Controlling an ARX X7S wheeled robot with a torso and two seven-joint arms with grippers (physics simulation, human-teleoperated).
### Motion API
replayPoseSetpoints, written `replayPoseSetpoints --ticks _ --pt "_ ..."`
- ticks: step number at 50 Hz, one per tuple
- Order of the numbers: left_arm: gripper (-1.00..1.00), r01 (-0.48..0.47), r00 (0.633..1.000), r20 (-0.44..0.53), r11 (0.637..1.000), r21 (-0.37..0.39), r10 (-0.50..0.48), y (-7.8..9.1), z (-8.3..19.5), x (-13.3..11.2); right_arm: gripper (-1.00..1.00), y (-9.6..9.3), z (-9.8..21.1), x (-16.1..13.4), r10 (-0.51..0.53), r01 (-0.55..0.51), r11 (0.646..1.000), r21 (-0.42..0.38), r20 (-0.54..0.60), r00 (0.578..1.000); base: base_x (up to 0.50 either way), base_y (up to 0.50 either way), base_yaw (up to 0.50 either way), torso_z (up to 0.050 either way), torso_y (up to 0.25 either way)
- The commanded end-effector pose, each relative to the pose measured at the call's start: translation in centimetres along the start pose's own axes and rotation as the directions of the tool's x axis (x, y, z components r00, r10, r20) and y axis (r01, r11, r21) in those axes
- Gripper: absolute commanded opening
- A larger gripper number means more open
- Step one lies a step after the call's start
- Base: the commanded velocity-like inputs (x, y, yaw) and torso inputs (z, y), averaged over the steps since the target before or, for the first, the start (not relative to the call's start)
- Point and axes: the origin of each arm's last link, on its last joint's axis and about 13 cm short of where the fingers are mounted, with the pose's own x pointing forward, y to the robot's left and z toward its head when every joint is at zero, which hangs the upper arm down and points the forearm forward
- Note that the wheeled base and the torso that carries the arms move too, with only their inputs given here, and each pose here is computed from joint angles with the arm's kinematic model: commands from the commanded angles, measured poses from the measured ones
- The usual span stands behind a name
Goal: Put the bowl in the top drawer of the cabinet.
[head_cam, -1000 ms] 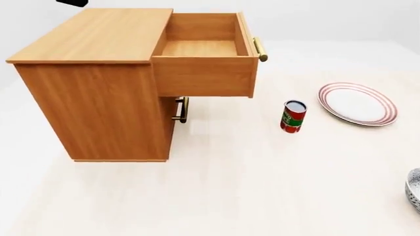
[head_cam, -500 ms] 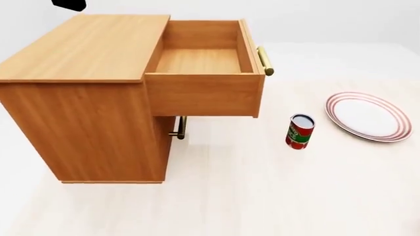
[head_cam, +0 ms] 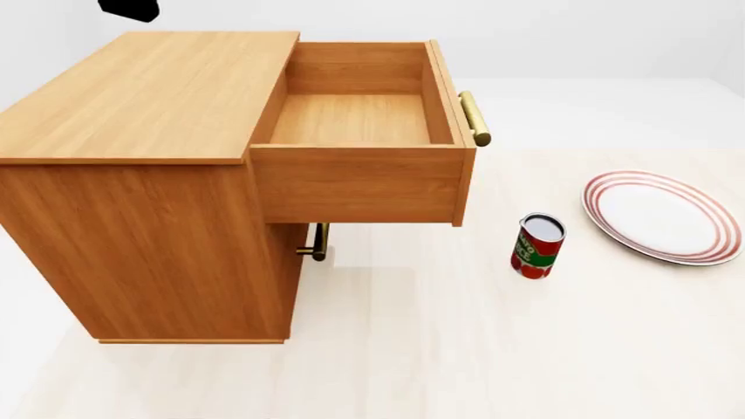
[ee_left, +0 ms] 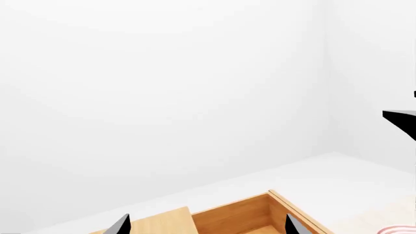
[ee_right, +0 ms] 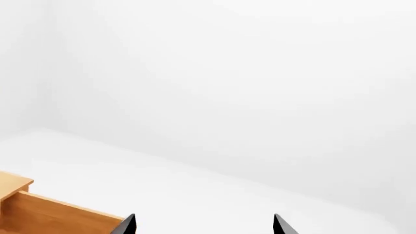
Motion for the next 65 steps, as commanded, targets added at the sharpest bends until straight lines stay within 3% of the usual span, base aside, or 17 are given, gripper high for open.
replayPoseSetpoints --ticks 1,11,18,27,32,41,45,52,56,65 --pt "1.0 0.001 1.0 0.003 1.0 -0.008 -0.001 0.1 -0.1 0.0 1.0 -2.4 -0.1 -2.2 -0.07 0.068 0.997 -0.034 -0.071 0.995 0.0 0.0 0.0 0.0 0.0" --pt "1.0 -0.003 1.0 0.006 1.0 -0.012 0.003 0.3 -0.1 0.0 1.0 -7.1 1.2 -7.0 -0.168 0.15 0.983 -0.106 -0.197 0.966 0.0 0.0 0.0 0.0 0.0" --pt "1.0 -0.003 1.0 0.009 1.0 -0.013 0.003 0.2 -0.1 0.2 1.0 -8.1 1.1 -9.6 -0.098 0.06 0.991 -0.118 -0.35 0.932 0.0 0.0 0.0 0.0 0.0" --pt "1.0 0.001 1.0 0.02 1.0 -0.014 0.0 0.2 0.1 0.1 1.0 -8.6 -0.9 -13.5 -0.014 -0.037 0.997 -0.073 -0.599 0.801 0.0 0.0 0.0 0.0 0.0" --pt "1.0 -0.005 1.0 0.023 1.0 -0.019 0.006 0.3 0.0 0.1 1.0 -9.3 -3.2 -13.9 -0.016 -0.06 0.995 -0.085 -0.689 0.724 0.0 0.0 0.0 0.0 0.0" --pt "1.0 -0.013 0.999 0.03 1.0 -0.028 0.014 0.5 0.1 0.0 1.0 -10.3 -5.6 -14.5 -0.055 -0.043 0.993 -0.106 -0.773 0.632 0.0 0.0 0.0 0.0 0.0" --pt "1.0 -0.015 0.999 0.028 0.999 -0.031 0.016 0.5 -0.1 0.1 1.0 -11.7 -6.7 -15.0 -0.091 -0.042 0.989 -0.14 -0.816 0.571 0.0 0.0 0.0 0.0 0.0" --pt "1.0 -0.018 0.999 0.027 0.999 -0.034 0.019 0.6 -0.4 0.4 1.0 -13.7 -8.4 -17.1 -0.118 -0.015 0.989 -0.146 -0.853 0.508 0.0 0.0 0.0 0.0 0.0" --pt "1.0 -0.018 0.999 0.025 0.999 -0.036 0.019 0.6 -0.5 0.6 1.0 -13.1 -9.1 -17.4 -0.135 -0.003 0.987 -0.158 -0.852 0.507 0.0 0.0 0.0 0.0 0.0" --pt "1.0 -0.018 1.0 0.02 0.999 -0.034 0.019 0.5 -0.5 0.5 1.0 -11.2 -11.3 -17.6 -0.145 -0.038 0.983 -0.18 -0.884 0.444 0.0 0.0 0.0 0.0 0.0"
